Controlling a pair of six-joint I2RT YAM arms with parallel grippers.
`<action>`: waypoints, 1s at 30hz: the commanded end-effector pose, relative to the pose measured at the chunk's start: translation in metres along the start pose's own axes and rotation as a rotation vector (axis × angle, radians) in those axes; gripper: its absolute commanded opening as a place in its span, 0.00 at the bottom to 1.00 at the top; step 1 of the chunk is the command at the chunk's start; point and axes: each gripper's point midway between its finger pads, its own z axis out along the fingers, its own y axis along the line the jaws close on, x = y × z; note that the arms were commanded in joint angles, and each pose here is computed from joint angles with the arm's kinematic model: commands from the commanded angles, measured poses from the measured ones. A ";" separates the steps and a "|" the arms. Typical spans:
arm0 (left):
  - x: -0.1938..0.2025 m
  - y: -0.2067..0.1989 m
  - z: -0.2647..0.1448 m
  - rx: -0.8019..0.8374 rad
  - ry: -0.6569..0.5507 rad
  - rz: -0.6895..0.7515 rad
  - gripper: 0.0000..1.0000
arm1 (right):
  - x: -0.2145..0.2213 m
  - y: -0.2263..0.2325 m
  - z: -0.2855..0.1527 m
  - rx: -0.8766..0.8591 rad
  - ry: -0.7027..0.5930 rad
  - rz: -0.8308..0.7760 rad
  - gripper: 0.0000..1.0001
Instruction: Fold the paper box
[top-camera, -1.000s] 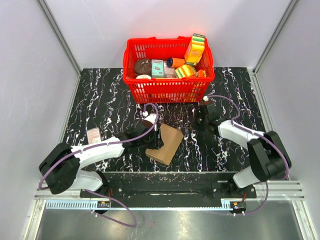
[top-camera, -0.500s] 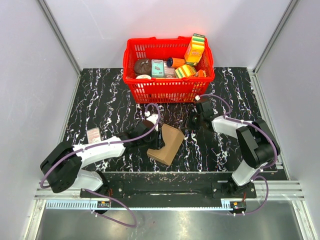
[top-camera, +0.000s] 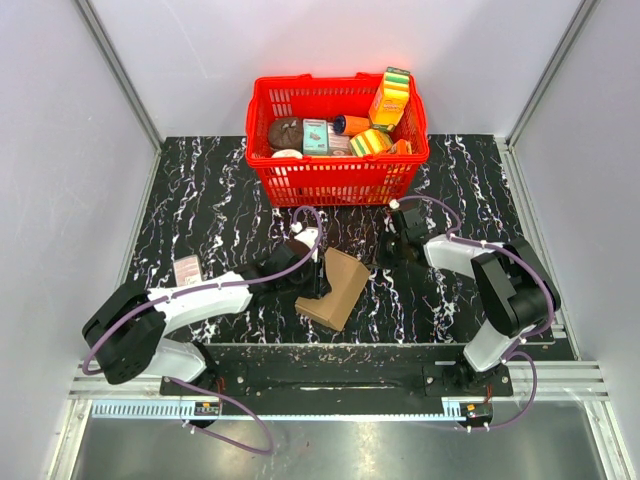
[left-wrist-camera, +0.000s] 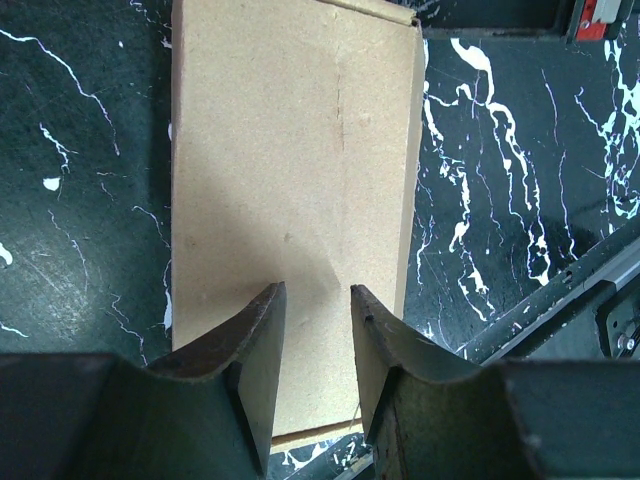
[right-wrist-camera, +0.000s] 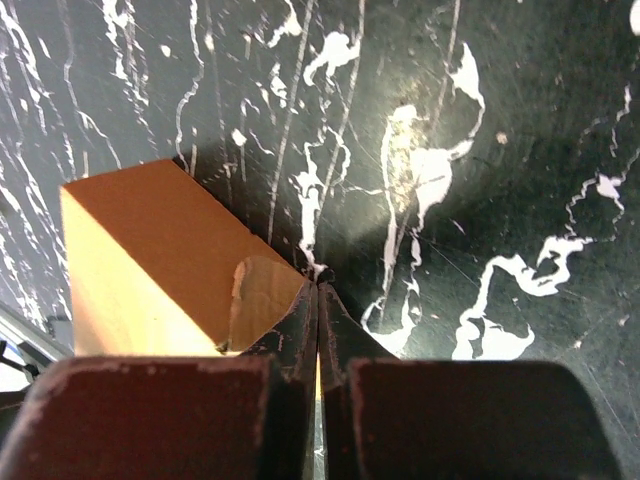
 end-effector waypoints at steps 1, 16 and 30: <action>0.000 -0.005 0.002 0.015 0.011 0.020 0.37 | 0.005 0.000 -0.011 -0.003 0.009 -0.022 0.00; 0.000 -0.006 0.003 0.015 0.015 0.022 0.37 | 0.023 0.012 -0.018 -0.094 0.075 -0.025 0.00; 0.001 -0.005 0.005 0.010 0.021 0.021 0.36 | 0.043 0.019 -0.031 -0.167 0.133 -0.032 0.00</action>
